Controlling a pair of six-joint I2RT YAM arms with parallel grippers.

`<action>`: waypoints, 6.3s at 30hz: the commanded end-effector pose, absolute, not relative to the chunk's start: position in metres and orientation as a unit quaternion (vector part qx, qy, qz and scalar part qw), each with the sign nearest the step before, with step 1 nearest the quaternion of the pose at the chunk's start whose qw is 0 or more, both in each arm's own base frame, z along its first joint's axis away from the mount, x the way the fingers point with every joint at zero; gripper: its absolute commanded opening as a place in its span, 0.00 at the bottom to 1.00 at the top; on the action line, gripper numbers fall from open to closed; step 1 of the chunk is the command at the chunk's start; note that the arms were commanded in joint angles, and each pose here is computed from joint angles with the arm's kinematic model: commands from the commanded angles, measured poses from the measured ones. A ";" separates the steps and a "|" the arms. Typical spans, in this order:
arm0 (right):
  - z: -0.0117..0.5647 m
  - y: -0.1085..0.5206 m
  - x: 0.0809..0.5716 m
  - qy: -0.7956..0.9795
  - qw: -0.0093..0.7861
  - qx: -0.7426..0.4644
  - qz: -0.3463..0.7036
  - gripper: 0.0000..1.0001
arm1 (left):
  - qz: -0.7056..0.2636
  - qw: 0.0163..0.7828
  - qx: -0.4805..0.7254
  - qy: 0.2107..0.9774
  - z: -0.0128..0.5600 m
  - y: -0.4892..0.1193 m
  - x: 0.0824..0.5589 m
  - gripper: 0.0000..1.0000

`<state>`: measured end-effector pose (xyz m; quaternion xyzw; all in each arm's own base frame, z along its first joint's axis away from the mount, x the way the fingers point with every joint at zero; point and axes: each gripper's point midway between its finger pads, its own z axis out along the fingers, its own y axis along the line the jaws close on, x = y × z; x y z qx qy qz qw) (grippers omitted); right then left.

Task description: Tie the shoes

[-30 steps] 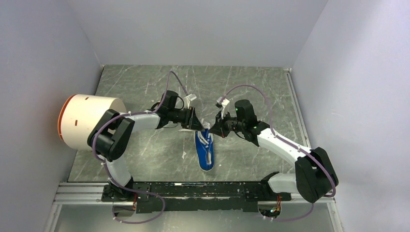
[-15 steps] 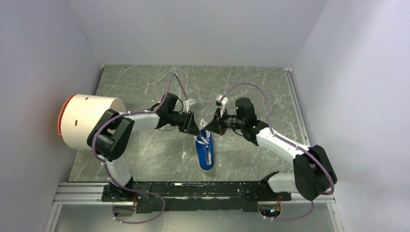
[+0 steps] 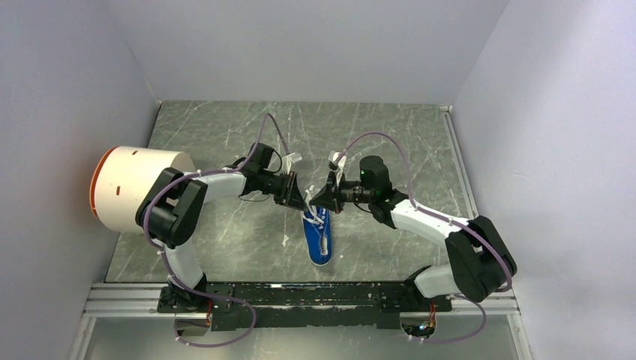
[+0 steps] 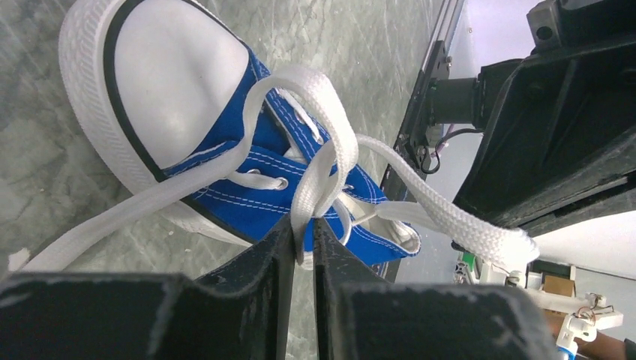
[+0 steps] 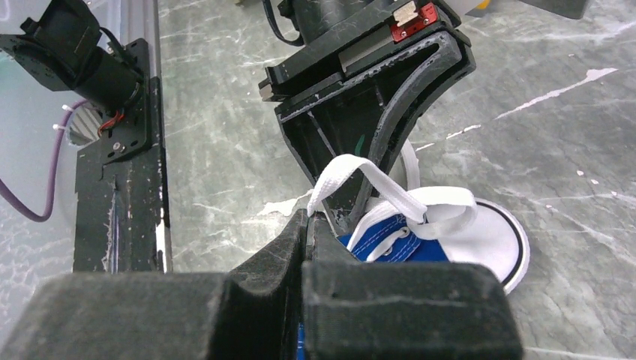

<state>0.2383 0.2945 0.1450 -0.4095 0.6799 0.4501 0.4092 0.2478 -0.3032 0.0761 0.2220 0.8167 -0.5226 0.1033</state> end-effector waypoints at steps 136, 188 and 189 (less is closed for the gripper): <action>0.098 0.287 0.250 0.780 0.347 -0.276 0.443 0.00 | -0.546 0.062 0.191 0.814 0.059 -0.324 0.279 0.25; 0.102 0.312 0.194 0.519 0.335 -0.747 0.245 0.66 | -0.548 0.039 0.184 0.815 0.085 -0.318 0.270 0.05; 0.094 0.316 0.194 0.515 0.321 -0.758 0.239 0.64 | -0.547 0.039 0.186 0.815 0.085 -0.318 0.269 0.05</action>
